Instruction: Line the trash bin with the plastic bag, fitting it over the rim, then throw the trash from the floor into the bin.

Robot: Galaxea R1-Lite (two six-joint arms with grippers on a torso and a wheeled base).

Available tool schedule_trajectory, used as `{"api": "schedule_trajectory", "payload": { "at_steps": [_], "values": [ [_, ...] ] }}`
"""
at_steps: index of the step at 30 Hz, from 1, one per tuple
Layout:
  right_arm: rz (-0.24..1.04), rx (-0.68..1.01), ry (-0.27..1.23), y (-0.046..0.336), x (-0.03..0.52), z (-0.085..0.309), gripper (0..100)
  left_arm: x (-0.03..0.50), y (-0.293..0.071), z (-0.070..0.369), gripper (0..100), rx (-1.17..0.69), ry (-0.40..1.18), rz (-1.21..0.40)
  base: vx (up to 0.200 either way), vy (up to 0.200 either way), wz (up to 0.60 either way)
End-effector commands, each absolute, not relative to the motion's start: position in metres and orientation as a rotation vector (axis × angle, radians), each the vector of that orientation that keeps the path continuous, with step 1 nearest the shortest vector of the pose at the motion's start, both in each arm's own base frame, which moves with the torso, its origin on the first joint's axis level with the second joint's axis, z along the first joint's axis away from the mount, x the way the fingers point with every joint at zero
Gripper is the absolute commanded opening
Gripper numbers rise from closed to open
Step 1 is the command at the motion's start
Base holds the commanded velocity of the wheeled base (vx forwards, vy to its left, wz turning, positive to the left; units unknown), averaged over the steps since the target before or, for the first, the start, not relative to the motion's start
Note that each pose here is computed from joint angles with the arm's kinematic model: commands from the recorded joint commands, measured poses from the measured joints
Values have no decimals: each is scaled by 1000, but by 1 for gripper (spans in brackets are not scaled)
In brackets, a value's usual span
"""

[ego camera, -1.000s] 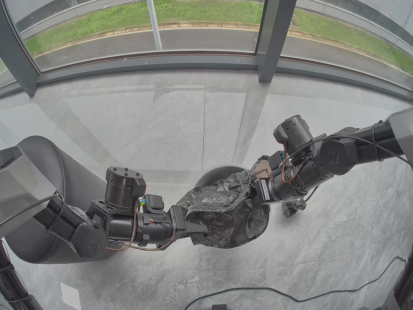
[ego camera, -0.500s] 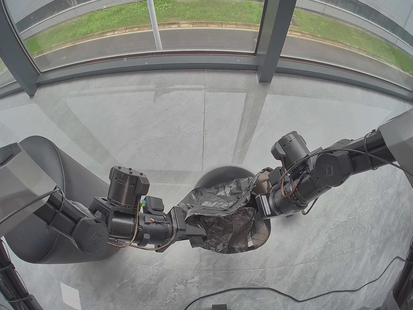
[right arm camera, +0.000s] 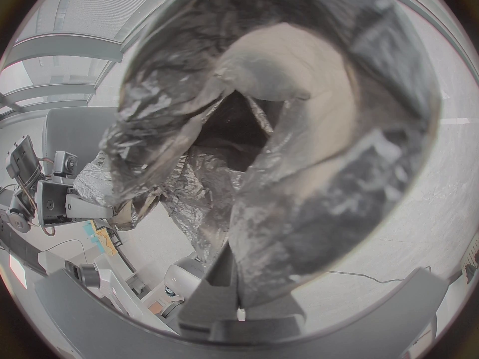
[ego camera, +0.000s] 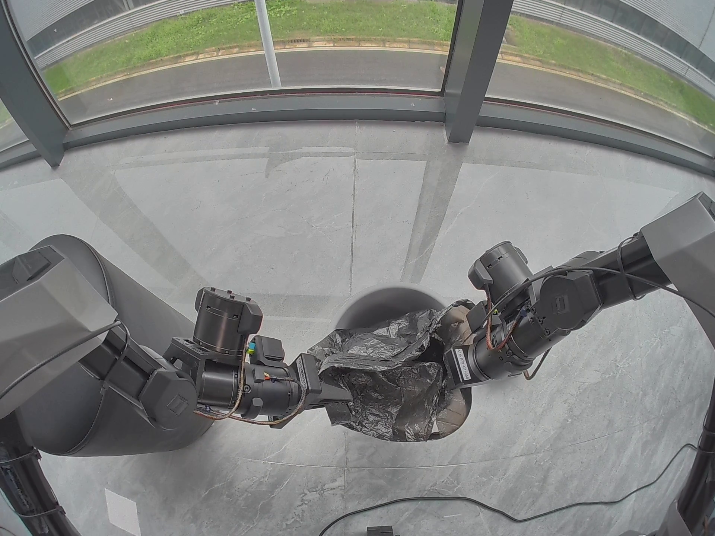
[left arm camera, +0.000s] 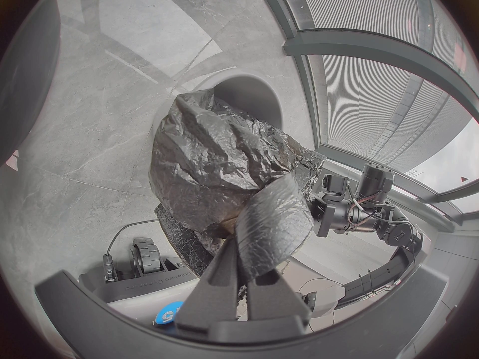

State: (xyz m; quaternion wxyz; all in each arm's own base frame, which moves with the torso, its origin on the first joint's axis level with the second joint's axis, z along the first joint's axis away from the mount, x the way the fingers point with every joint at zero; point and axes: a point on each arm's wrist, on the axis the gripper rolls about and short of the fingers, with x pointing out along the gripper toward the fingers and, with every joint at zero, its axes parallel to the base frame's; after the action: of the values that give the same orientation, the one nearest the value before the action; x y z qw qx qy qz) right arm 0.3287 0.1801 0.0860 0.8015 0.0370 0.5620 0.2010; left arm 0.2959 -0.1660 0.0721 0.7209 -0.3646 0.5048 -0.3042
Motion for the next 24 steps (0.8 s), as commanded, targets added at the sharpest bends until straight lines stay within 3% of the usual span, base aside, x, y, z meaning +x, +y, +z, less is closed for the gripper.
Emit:
{"api": "schedule_trajectory", "payload": {
  "at_steps": [1,7,24],
  "values": [
    [397,78,1213,174,332,82,0,299,-163,68,0,-810,1120,-658,0,0,0],
    [317,68,1205,160,337,79,0,304,-159,70,0,-793,1091,-664,0,0,0],
    [258,67,1186,152,351,62,0,335,-150,57,0,-807,1059,-625,0,0,0]
  ]
}}
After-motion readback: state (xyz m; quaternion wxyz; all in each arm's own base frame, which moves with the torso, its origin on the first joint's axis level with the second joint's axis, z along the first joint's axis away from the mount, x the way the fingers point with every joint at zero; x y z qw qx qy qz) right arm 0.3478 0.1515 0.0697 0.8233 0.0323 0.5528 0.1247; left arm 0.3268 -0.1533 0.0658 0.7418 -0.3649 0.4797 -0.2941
